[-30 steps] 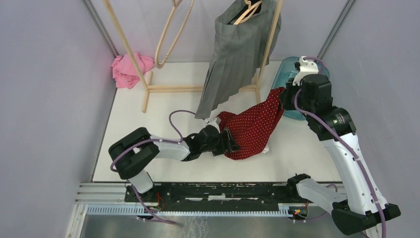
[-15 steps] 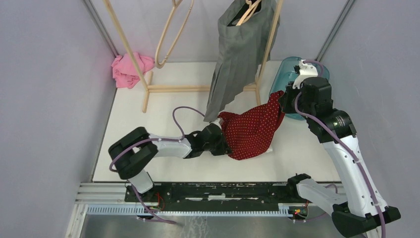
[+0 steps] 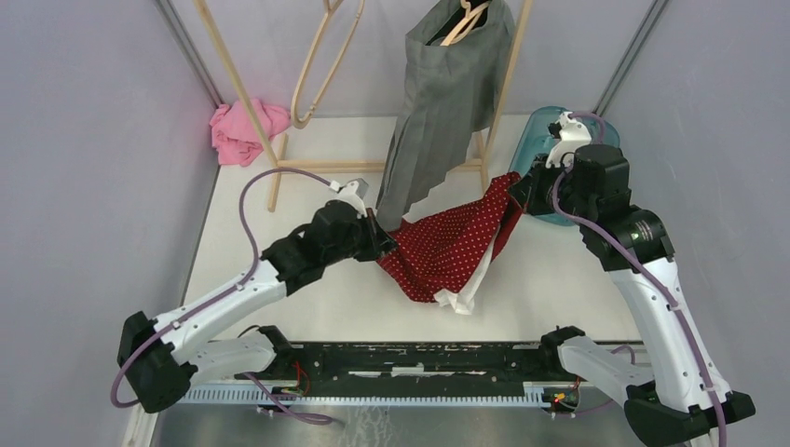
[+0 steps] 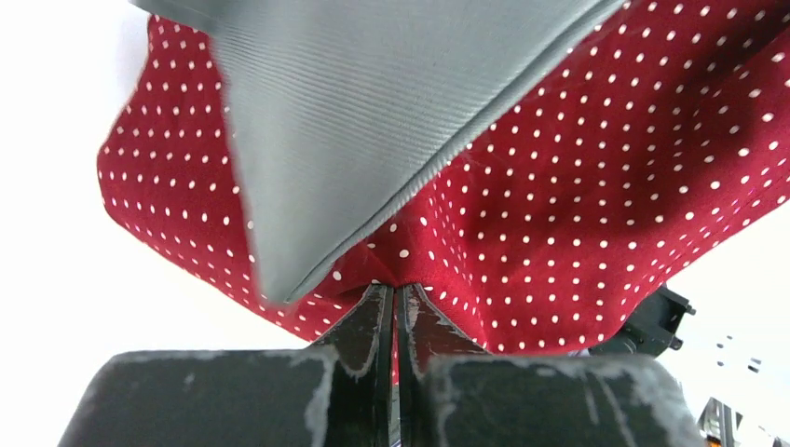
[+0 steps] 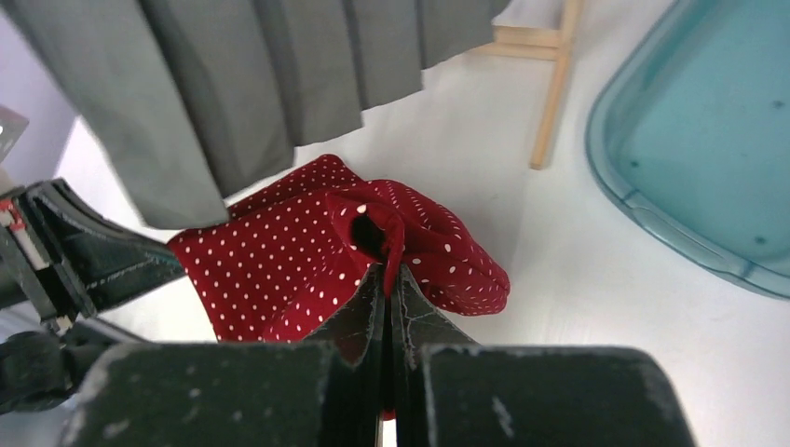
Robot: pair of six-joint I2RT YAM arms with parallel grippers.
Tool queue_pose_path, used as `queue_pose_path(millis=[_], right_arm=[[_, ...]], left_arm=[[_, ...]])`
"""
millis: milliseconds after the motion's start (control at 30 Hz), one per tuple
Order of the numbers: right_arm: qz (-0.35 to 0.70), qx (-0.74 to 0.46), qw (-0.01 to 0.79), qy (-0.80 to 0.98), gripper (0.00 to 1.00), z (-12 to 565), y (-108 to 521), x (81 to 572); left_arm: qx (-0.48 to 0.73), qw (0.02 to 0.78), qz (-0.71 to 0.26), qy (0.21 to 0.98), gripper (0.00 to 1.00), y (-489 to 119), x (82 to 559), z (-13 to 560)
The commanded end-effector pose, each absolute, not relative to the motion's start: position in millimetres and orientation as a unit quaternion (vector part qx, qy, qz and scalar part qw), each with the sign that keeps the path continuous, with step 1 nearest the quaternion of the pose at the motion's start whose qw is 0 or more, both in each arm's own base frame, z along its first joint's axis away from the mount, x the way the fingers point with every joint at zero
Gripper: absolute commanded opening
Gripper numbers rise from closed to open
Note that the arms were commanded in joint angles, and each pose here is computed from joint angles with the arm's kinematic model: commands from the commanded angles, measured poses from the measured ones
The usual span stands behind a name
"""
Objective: Place the skirt on the hanger
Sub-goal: Flatten out the skirt at the center of the board.
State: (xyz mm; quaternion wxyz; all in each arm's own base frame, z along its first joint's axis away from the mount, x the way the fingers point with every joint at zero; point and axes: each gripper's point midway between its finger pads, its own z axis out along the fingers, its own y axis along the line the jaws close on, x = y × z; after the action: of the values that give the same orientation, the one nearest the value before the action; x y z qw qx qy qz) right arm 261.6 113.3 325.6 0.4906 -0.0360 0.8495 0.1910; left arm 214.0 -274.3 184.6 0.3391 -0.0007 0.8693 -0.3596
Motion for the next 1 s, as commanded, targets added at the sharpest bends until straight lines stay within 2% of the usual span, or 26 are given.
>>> queue_pose_path(millis=[0,167,500,733,833,967], right_arm=[[0.265,-0.064,0.532,0.802,0.01,379,138,263],[0.228,-0.054,0.537,0.810,0.01,385,126,270],[0.221,-0.040,0.553,0.802,0.01,393,130,302],[0.220,-0.030,0.578,0.785,0.01,400,137,336],[0.213,-0.038,0.568,0.794,0.01,383,135,332],[0.204,-0.052,0.524,0.826,0.01,330,128,300]], left_arm=[[0.020,0.384,-0.332,0.861,0.03,-243,222,234],[0.015,0.431,-0.316,0.845,0.04,-214,232,291],[0.029,0.463,-0.307,0.831,0.04,-203,261,346],[0.028,0.489,-0.315,0.813,0.03,-198,299,367],[0.030,0.492,-0.332,0.804,0.03,-197,288,370],[0.029,0.443,-0.370,0.816,0.03,-200,254,329]])
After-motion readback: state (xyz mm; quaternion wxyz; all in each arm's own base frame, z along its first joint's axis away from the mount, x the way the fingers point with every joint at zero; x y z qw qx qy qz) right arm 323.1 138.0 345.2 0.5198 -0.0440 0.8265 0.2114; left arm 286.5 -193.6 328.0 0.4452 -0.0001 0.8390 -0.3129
